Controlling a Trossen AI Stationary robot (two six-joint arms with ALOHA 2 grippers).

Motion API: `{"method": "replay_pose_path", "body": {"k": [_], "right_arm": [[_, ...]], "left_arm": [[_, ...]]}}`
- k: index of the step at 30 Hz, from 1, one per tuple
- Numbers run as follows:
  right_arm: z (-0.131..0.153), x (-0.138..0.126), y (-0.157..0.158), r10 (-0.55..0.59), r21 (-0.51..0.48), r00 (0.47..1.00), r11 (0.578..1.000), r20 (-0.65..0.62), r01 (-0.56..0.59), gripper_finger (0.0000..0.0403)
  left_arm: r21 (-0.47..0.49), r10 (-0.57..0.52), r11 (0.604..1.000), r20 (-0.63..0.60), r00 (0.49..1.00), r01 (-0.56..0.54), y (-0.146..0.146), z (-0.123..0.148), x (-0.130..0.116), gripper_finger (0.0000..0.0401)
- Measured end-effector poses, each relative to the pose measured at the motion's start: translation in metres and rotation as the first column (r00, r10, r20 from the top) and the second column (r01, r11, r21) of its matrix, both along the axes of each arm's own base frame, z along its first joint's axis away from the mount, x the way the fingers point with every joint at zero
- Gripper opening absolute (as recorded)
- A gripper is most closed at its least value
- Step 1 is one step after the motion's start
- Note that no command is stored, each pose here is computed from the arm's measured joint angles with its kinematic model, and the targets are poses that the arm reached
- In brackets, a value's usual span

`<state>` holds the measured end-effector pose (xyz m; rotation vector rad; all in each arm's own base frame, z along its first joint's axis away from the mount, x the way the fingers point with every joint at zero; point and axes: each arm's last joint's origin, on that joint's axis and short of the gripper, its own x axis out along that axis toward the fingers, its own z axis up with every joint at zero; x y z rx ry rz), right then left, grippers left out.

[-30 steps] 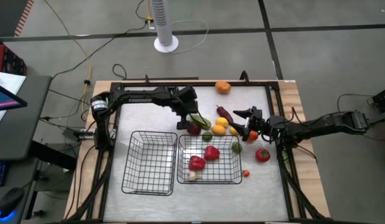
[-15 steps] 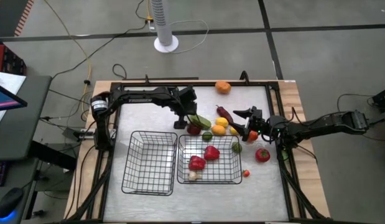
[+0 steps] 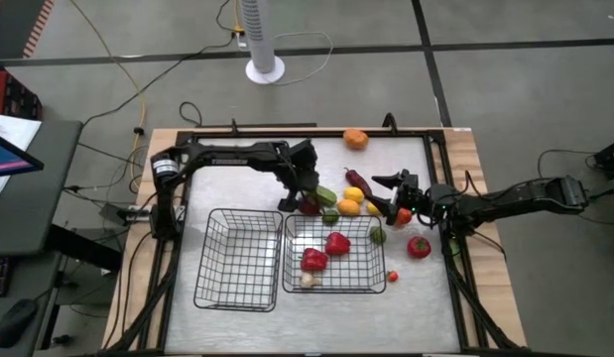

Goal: Sort produce into baskets
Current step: Put the apple into the left wire basket

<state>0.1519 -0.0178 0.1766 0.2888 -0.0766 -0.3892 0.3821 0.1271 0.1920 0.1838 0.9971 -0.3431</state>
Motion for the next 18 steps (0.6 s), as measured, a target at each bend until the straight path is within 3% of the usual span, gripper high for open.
{"method": "replay_pose_path", "body": {"k": [10,18], "right_arm": [[-0.0003,0.0000,0.0001,0.000,-0.002,1.000,1.000,-0.004,0.000,0.0379],[-0.0003,0.0000,0.0001,0.000,-0.002,1.000,1.000,-0.004,0.000,0.0379]], "left_arm": [[0.033,-0.084,0.996,-0.031,0.996,0.085,-0.0052,-0.0105,0.0019,0.0313],[0.087,-0.062,0.994,-0.050,0.997,0.066,-0.0052,-0.0103,0.0022,0.0259]]}}
